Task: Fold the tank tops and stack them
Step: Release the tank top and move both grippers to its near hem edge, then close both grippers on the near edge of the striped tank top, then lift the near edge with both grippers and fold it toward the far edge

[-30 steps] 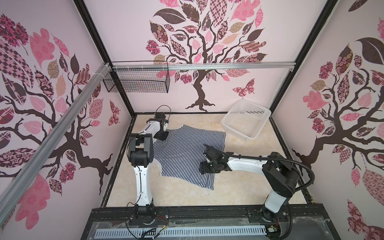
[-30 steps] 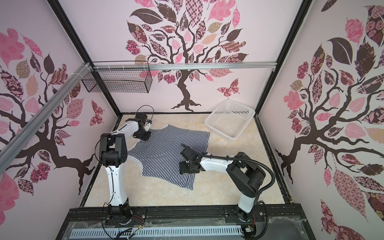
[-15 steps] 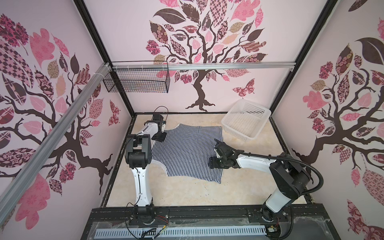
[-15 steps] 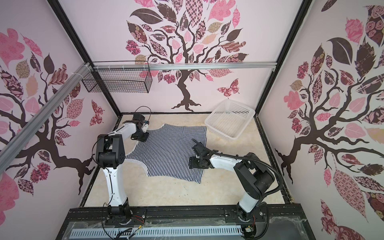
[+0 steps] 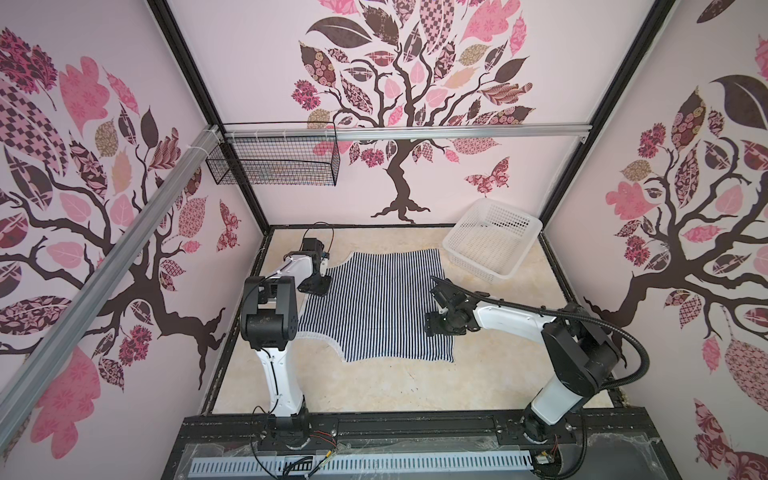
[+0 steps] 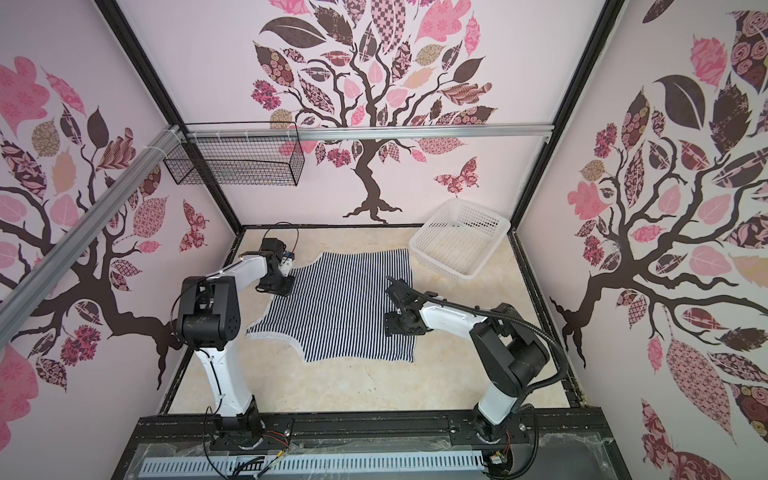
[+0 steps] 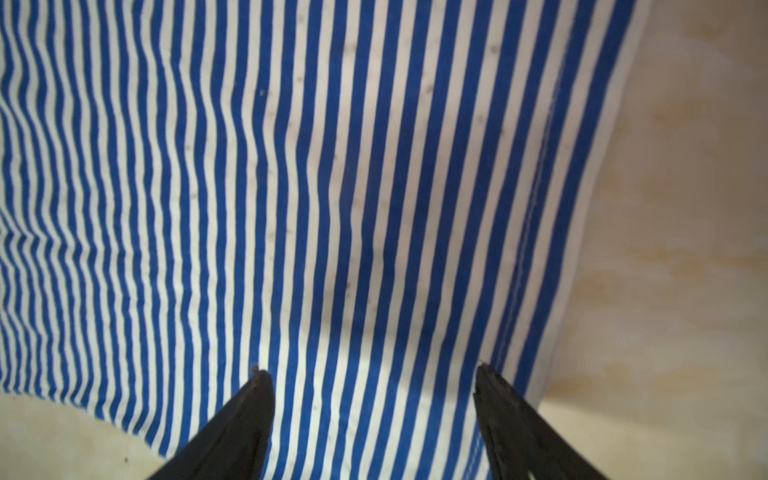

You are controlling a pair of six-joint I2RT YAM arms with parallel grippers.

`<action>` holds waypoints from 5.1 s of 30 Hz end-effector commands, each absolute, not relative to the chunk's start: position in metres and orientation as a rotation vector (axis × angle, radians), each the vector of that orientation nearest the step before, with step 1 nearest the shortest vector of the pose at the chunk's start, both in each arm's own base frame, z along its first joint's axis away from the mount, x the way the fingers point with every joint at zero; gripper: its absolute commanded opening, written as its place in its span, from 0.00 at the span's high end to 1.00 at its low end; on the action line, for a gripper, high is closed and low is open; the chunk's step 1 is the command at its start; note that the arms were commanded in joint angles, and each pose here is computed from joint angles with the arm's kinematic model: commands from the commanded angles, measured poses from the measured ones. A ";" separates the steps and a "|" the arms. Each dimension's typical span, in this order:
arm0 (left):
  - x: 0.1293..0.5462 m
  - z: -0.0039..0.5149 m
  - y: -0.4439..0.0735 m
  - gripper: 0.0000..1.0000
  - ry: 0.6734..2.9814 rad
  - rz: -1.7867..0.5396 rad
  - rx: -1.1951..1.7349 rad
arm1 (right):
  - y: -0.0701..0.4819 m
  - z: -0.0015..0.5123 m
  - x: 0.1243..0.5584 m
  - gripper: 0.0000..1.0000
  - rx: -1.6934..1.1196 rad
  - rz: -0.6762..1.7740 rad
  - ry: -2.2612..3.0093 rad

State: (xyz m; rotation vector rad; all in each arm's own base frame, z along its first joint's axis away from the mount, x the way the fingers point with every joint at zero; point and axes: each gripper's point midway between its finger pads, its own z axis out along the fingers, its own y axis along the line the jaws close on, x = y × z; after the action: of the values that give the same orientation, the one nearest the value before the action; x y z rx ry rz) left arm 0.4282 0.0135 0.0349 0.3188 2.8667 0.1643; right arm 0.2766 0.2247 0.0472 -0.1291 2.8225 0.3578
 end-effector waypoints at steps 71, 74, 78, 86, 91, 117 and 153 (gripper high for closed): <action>0.197 0.047 -0.105 0.55 2.374 0.056 1.436 | 0.195 0.044 0.192 0.98 -0.101 0.341 2.826; 0.195 0.039 -0.103 0.56 2.402 0.064 1.453 | 0.196 0.046 0.193 1.00 -0.104 0.336 2.824; 0.196 0.030 -0.102 0.56 2.425 0.073 1.465 | 0.196 0.049 0.195 1.00 -0.109 0.334 2.821; 0.202 0.027 -0.104 0.57 2.411 0.090 1.452 | 0.197 0.052 0.194 1.00 -0.107 0.350 2.815; 0.198 0.023 -0.104 0.61 2.421 0.087 1.488 | 0.198 0.055 0.195 1.00 -0.103 0.352 2.809; 0.169 0.052 -0.098 1.00 2.409 0.015 1.544 | 0.198 0.076 0.180 1.00 -0.159 0.436 2.821; 0.280 0.092 -0.100 1.00 2.336 0.211 1.388 | 0.193 0.123 0.280 1.00 -0.203 0.256 2.679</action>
State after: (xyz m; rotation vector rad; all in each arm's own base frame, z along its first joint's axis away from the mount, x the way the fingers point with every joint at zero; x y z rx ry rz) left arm 0.2633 -0.0972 0.0835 1.3870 2.3772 0.2051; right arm 0.2642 0.1849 0.1107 -0.1431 2.7191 0.2546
